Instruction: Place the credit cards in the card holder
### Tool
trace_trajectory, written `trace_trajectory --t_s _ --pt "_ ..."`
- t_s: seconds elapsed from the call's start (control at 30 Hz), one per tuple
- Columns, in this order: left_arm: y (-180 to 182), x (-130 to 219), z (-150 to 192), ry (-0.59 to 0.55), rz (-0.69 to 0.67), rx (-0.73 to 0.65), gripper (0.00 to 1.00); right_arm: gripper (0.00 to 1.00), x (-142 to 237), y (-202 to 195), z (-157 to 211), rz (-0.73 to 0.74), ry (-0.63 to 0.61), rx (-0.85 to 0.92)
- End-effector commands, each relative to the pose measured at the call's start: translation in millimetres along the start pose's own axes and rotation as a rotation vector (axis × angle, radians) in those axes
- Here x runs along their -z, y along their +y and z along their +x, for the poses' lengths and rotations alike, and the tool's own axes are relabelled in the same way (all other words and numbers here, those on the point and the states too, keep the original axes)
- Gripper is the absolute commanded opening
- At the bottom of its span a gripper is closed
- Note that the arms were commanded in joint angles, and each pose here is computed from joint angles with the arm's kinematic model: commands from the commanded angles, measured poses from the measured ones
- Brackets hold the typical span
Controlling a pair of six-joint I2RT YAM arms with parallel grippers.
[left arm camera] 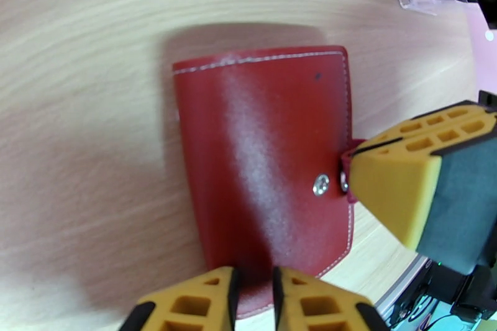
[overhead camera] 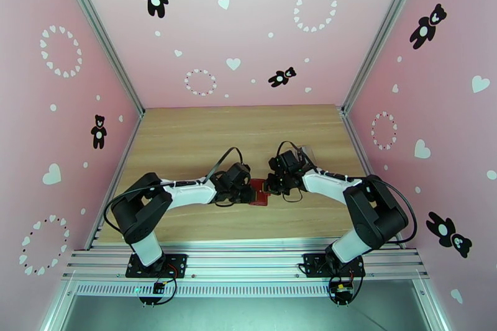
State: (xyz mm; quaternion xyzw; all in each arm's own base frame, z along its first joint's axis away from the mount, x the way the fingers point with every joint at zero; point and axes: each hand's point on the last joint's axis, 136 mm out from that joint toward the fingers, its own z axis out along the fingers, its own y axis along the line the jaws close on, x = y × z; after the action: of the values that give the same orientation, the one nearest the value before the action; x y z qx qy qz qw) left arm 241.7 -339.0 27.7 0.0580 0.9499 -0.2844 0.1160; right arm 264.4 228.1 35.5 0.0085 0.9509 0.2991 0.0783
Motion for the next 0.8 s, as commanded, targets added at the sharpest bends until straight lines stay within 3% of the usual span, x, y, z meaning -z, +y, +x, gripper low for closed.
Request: trace_trajectory --t_s 0.0,0.27,0.77 --pt "20 -16 9 0.047 -0.077 -0.004 0.21 0.00 -3 -3 5 0.030 0.035 -0.009" --pt "31 -17 12 0.059 -0.127 -0.004 0.15 0.00 21 12 -4 0.030 -0.004 0.030" --pt "26 -17 12 0.056 -0.117 -0.016 0.15 0.00 7 16 -10 0.015 0.016 0.027"
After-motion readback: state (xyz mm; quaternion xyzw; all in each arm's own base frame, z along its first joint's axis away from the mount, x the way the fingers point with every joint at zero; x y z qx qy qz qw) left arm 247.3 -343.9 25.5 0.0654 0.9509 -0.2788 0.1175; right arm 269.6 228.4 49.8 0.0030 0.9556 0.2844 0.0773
